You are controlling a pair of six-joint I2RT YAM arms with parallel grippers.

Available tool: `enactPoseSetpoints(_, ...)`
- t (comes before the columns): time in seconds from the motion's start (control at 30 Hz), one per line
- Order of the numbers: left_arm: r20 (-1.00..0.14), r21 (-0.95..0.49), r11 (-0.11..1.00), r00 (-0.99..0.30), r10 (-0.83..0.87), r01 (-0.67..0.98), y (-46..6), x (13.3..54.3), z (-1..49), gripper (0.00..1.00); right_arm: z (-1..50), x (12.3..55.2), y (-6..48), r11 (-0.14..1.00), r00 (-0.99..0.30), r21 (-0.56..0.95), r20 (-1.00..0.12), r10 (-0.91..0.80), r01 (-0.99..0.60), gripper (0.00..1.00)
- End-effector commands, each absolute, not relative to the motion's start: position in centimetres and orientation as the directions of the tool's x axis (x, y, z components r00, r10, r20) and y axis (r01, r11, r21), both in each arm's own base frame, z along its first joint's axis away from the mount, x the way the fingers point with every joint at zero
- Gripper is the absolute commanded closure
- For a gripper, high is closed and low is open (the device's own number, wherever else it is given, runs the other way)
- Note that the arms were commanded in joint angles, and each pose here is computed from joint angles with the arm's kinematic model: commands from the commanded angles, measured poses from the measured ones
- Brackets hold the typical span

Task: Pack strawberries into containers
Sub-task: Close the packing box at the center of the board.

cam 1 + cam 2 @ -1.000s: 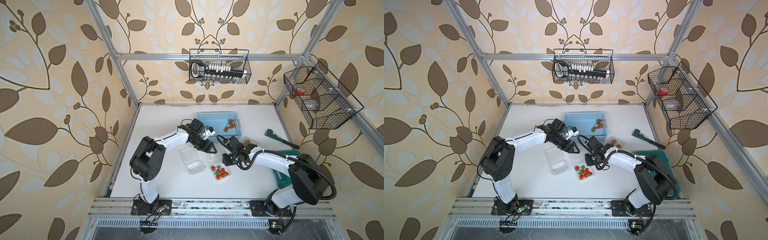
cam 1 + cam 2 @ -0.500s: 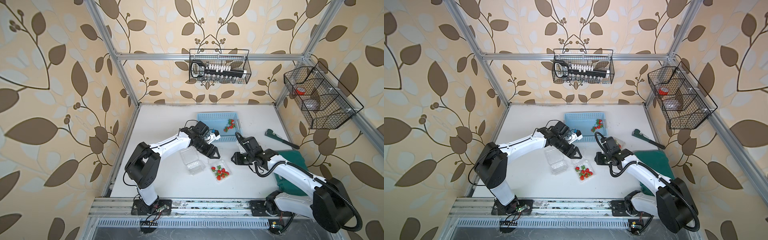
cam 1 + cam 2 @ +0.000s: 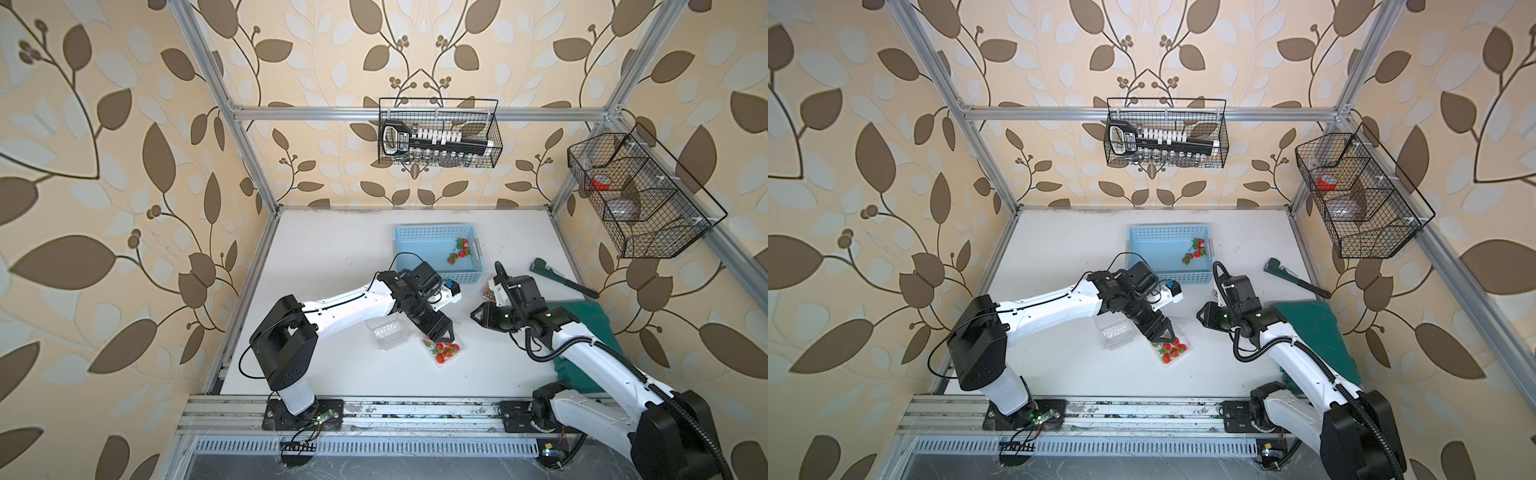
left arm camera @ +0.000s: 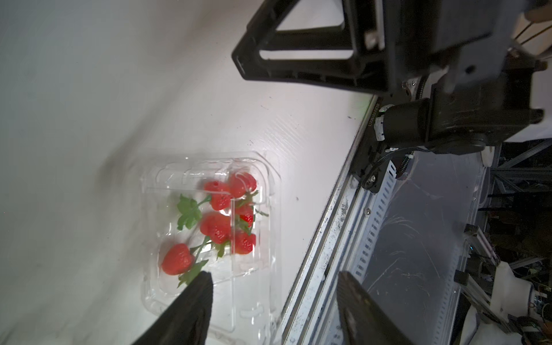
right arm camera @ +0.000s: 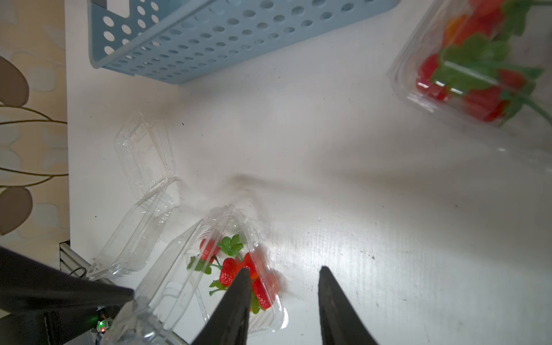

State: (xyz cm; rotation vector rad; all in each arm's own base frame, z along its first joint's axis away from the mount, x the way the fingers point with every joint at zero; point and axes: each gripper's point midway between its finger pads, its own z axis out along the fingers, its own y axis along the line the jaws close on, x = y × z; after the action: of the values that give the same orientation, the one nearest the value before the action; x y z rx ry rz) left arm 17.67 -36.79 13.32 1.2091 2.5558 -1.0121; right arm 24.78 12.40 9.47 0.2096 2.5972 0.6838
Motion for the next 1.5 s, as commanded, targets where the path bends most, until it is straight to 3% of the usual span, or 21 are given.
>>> enactPoseSetpoints(0.0,-0.400,-0.481,0.451,-0.646,0.649,0.752,-37.4,17.1,13.8,0.33,9.4,24.1,12.2,0.837,-0.894,0.545,-0.353,0.277,0.045,0.62)
enactPoseSetpoints(0.43,-0.285,-0.414,0.464,-0.596,0.751,0.783,-38.3,14.0,6.7,0.34,8.9,22.8,14.5,0.762,-0.935,0.646,-0.294,0.197,-0.043,0.59)
enactPoseSetpoints(0.63,-0.288,-0.405,0.463,-0.591,0.754,0.788,-38.3,14.1,6.3,0.34,6.2,20.8,16.2,0.802,-0.966,0.596,-0.231,0.120,-0.043,0.59)
enactPoseSetpoints(0.9,-0.286,-0.403,0.462,-0.589,0.756,0.790,-38.1,13.9,5.9,0.34,4.6,19.6,14.5,0.845,-0.958,0.533,-0.217,0.188,0.045,0.59)
enactPoseSetpoints(1.47,-0.294,-0.400,0.463,-0.589,0.753,0.791,-38.0,13.9,5.8,0.35,3.2,18.3,14.7,0.807,-0.956,0.580,-0.159,0.247,0.112,0.65)
